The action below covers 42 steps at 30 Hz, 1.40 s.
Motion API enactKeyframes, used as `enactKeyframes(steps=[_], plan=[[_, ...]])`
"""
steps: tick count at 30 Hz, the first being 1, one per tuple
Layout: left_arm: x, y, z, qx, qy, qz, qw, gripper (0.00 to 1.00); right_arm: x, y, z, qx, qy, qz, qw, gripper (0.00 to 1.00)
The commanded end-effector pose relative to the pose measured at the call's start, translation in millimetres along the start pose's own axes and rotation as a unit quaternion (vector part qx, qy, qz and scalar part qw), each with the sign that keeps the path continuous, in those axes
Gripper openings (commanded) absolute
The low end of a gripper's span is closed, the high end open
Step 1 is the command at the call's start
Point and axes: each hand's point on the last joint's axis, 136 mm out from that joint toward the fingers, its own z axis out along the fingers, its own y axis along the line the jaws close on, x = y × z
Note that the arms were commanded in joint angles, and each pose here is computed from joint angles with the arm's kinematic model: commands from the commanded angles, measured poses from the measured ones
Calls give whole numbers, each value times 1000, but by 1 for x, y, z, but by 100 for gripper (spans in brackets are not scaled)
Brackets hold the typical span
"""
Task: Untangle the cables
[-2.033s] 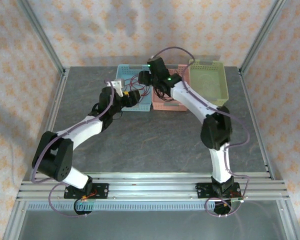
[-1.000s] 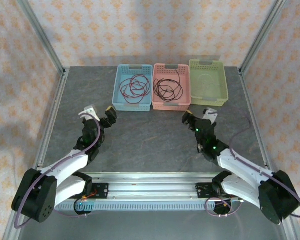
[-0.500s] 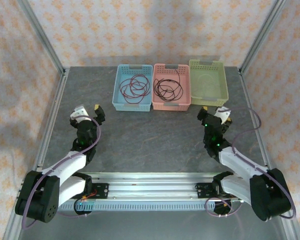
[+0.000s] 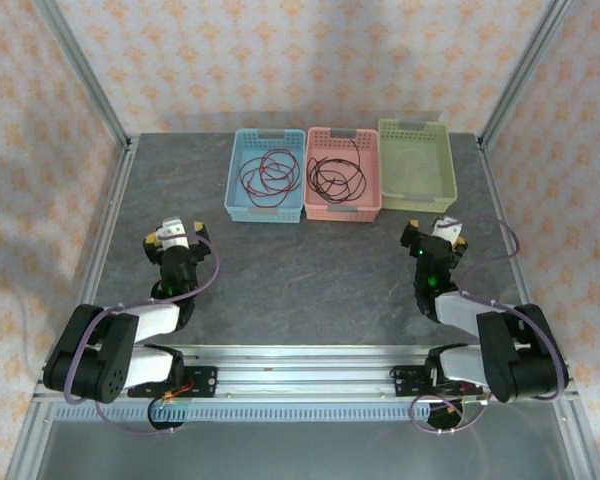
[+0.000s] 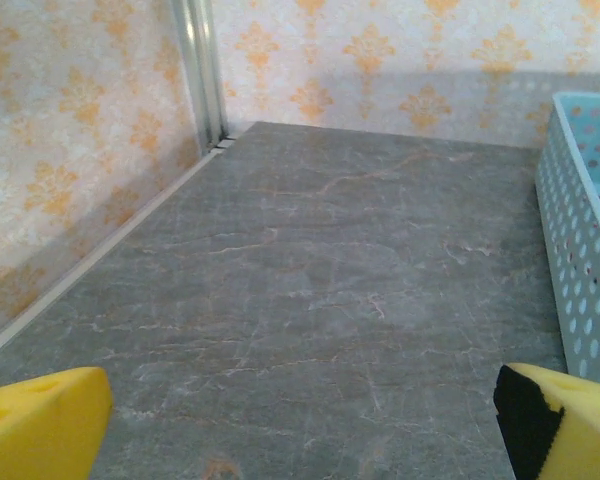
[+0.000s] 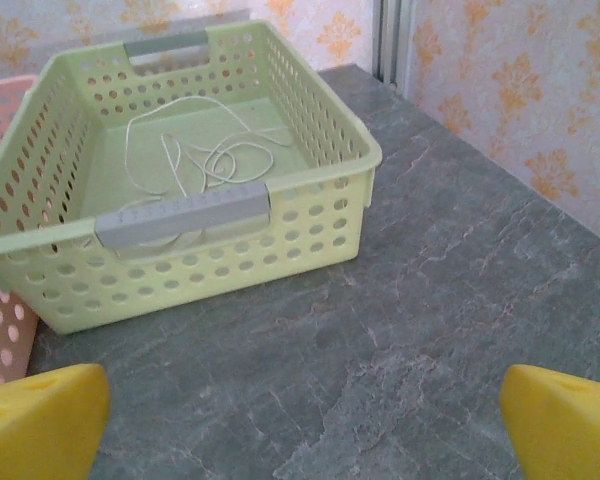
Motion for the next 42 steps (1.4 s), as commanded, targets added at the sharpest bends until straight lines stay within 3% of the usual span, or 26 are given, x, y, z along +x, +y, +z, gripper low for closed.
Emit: enactKeyframes(steps=[1, 13, 20, 25, 42], plan=[[-26, -8, 3, 32, -58, -13, 998, 100, -23, 8, 1, -38, -49, 18, 998, 100], [-16, -10, 15, 58, -78, -31, 995, 100, -31, 6, 3, -70, -101, 27, 992, 100], [-9, -6, 28, 53, -47, -44, 997, 100, -20, 6, 12, -76, -95, 30, 992, 100], [-10, -5, 29, 61, -49, -49, 996, 100, -16, 6, 24, -64, -69, 26, 995, 100], [-9, -14, 28, 84, -46, -33, 995, 100, -17, 9, 24, -73, -71, 22, 995, 100]])
